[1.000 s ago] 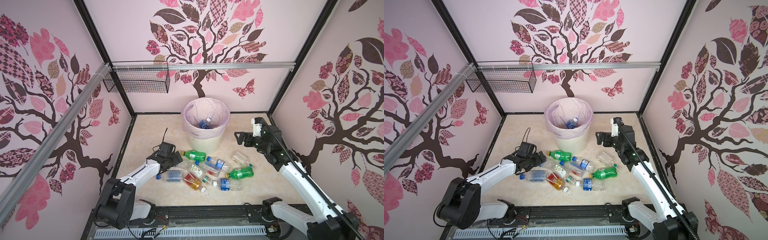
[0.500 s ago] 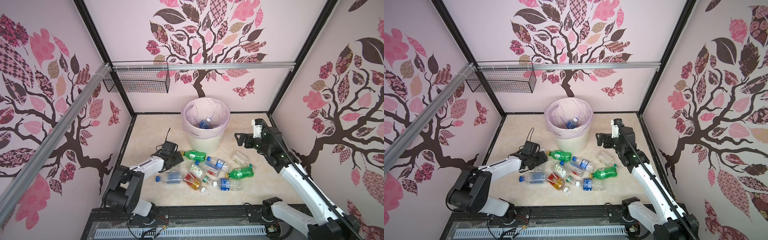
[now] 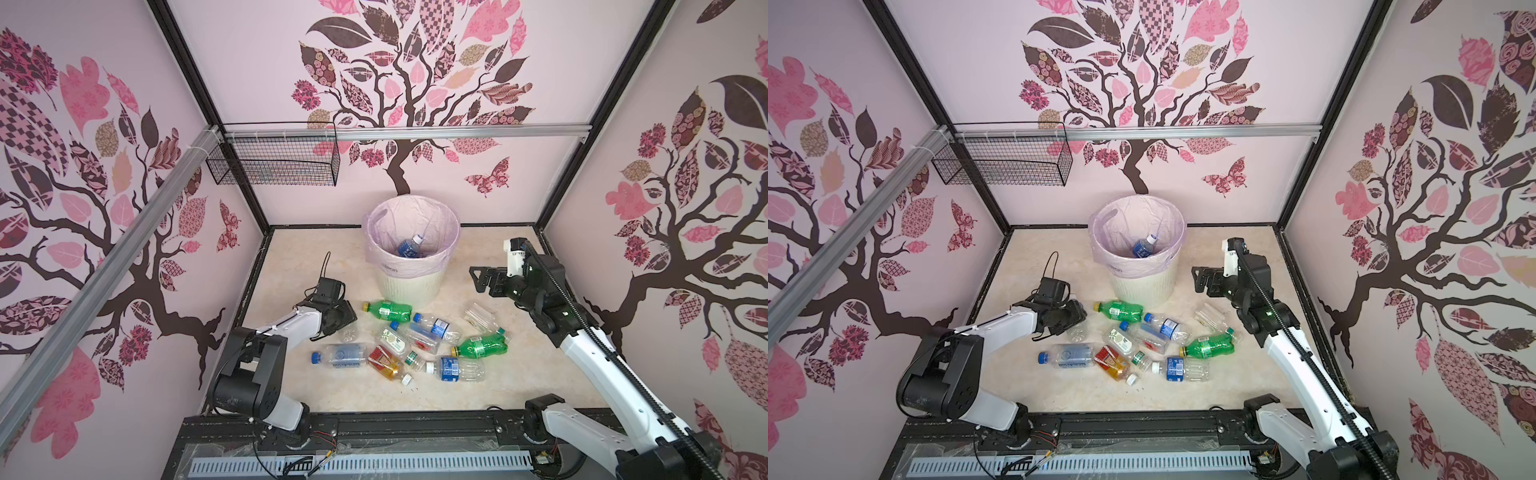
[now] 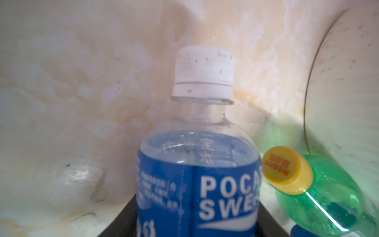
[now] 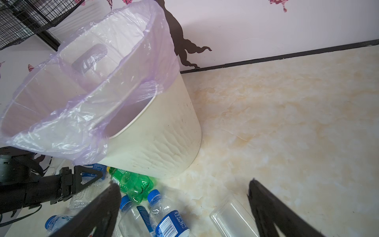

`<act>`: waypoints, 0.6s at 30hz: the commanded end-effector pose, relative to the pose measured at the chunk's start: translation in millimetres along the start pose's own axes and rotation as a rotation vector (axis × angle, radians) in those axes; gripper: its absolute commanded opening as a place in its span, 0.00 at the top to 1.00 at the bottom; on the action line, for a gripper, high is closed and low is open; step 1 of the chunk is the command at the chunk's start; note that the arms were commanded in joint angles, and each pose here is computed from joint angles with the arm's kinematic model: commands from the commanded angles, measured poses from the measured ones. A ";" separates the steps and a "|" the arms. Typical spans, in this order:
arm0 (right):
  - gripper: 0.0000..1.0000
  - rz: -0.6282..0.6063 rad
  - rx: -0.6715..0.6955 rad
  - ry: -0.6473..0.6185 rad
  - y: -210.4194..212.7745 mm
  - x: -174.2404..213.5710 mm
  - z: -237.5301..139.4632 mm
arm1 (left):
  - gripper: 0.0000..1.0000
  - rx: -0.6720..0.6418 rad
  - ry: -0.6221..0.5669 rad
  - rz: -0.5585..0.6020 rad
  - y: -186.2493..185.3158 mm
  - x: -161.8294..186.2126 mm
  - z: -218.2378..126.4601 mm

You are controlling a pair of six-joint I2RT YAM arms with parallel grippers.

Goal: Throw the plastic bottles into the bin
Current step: 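Close the left gripper on the blue-labelled Pocari Sweat bottle, then lift the Pocari Sweat bottle with the left gripper and carry it over the bin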

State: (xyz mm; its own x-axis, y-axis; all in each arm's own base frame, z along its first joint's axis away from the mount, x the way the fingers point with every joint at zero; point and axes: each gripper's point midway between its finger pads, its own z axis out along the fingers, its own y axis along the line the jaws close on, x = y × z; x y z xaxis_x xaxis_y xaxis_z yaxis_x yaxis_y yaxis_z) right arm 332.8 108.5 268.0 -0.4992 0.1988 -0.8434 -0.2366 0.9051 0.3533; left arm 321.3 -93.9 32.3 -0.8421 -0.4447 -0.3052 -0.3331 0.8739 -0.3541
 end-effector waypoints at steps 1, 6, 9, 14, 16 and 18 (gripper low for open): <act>0.01 0.002 0.001 -0.002 -1.3 1.6 -2.4 | 0.41 0.019 -0.051 0.068 -11.2 -19.5 -21.5; 0.01 0.009 0.003 0.027 -4.4 10.7 4.3 | 0.41 -0.020 -0.117 0.149 -14.1 -38.2 -50.9; 0.01 0.016 -0.002 0.034 -4.6 14.5 5.7 | 0.41 -0.022 -0.170 0.182 -18.7 -49.3 -72.4; 0.01 0.016 0.001 0.048 -6.0 18.8 6.6 | 0.43 -0.028 -0.230 0.248 -25.0 -60.2 -109.8; 0.01 0.018 0.001 0.055 -6.5 21.3 7.4 | 0.43 -0.035 -0.265 0.285 -26.6 -65.3 -128.4; 0.01 0.023 -0.004 0.060 -6.2 23.2 8.2 | 0.43 -0.023 -0.306 0.318 -30.7 -69.1 -146.4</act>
State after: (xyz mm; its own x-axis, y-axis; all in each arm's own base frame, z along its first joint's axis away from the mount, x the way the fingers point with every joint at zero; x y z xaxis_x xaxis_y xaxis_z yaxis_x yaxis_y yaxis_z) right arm 329.9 109.8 249.1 -0.5361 0.1932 -0.8217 -0.2293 0.9035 0.3620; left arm 332.5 -70.5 165.0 -0.7660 -0.2541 -0.5905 -0.1311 0.9610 -0.2434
